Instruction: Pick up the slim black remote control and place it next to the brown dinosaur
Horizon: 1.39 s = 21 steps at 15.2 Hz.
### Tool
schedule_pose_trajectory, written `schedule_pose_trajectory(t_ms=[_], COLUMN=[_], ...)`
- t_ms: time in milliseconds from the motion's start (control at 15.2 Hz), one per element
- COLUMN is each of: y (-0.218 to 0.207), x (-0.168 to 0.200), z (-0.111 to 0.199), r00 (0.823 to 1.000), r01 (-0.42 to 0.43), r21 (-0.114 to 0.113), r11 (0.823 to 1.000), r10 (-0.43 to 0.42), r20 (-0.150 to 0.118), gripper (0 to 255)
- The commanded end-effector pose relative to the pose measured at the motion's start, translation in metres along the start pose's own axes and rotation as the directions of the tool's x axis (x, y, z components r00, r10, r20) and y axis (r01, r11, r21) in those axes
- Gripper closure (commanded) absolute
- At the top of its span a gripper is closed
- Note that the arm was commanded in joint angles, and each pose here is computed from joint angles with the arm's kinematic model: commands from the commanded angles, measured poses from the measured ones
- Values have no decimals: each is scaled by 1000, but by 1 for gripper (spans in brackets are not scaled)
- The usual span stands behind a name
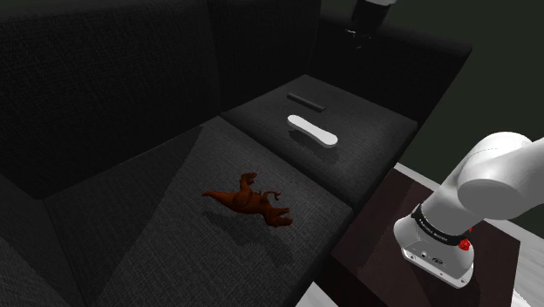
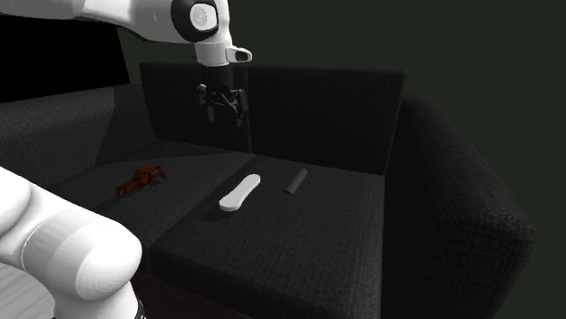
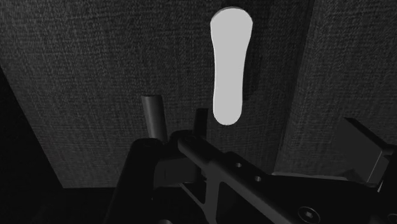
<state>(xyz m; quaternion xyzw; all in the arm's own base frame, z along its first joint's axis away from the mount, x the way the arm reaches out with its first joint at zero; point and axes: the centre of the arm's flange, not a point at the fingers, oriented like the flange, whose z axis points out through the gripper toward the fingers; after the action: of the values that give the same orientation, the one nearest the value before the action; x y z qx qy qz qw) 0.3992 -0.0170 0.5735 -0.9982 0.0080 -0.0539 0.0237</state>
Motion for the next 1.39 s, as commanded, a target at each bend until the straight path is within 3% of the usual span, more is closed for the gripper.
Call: schedule_pose_trajectory(t_ms=[0, 1320], y=[15, 143], x=[15, 174], z=[18, 206], r00=[1000, 990], r01=[-1, -19], r21=[2, 25], r11=[1000, 999], r10=[1, 15], r20=[13, 143], gripper=[0, 0])
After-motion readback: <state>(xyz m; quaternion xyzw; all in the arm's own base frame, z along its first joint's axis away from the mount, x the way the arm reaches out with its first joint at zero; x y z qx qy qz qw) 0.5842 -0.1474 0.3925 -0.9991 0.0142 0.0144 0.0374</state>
